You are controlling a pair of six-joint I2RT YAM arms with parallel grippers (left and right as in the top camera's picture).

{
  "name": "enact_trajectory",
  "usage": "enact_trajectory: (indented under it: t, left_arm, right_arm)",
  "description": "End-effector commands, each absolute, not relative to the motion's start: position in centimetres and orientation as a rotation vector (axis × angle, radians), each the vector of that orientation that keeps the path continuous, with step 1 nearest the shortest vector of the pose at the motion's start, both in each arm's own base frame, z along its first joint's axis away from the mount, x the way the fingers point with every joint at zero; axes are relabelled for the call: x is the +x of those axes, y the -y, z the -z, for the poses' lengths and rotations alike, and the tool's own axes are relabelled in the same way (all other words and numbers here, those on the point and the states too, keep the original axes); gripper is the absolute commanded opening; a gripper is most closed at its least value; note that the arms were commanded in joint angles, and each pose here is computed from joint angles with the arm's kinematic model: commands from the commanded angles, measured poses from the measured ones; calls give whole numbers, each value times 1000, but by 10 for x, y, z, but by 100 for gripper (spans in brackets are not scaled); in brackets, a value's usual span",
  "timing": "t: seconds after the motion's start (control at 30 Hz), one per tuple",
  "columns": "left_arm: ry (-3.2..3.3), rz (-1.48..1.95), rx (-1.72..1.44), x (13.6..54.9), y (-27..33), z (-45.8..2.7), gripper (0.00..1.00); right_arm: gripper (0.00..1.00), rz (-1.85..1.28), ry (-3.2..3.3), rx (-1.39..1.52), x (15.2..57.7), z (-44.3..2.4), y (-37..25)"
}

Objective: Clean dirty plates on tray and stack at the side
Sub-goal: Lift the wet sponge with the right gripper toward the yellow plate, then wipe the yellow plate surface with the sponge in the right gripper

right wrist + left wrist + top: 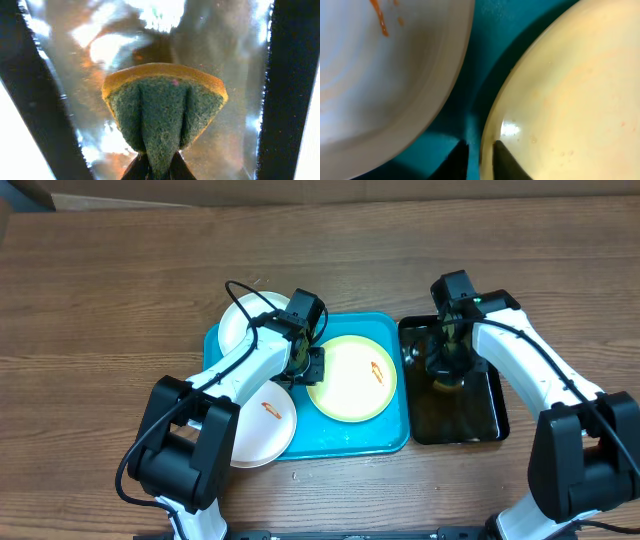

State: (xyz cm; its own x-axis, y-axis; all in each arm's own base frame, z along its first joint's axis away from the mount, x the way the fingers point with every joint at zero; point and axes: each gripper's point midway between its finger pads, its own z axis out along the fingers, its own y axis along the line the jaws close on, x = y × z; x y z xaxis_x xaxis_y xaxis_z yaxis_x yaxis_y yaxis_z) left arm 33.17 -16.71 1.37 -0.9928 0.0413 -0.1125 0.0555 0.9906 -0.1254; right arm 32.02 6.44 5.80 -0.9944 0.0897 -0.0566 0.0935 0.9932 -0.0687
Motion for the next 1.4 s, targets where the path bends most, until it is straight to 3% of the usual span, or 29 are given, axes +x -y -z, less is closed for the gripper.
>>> enact_trajectory:
  t: [0.0,0.23,0.57,0.9,1.2,1.37]
  left_arm:
    - [-3038,183,83,328,168,-9,4]
    - [-3045,180,63,326,167,-9,4]
    - [-3043,198,25,328,169,-9,4]
    - [-3046,203,25,327,169,-9,4]
    - [-3061,235,28,323,172,-9,4]
    - [-3068,267,30,322,176,-9,4]
  right_arm:
    - [4,57,-3069,85,323,-66,-80]
    - [4,321,-2983,-62,324,-71,-85]
    - [4,274,-2971,14,326,-66,-90]
    - [4,434,-2934,25,328,-71,-69]
    - [4,329,-2959,103,326,-67,-80]
    - [4,25,-3009,46,327,-69,-118]
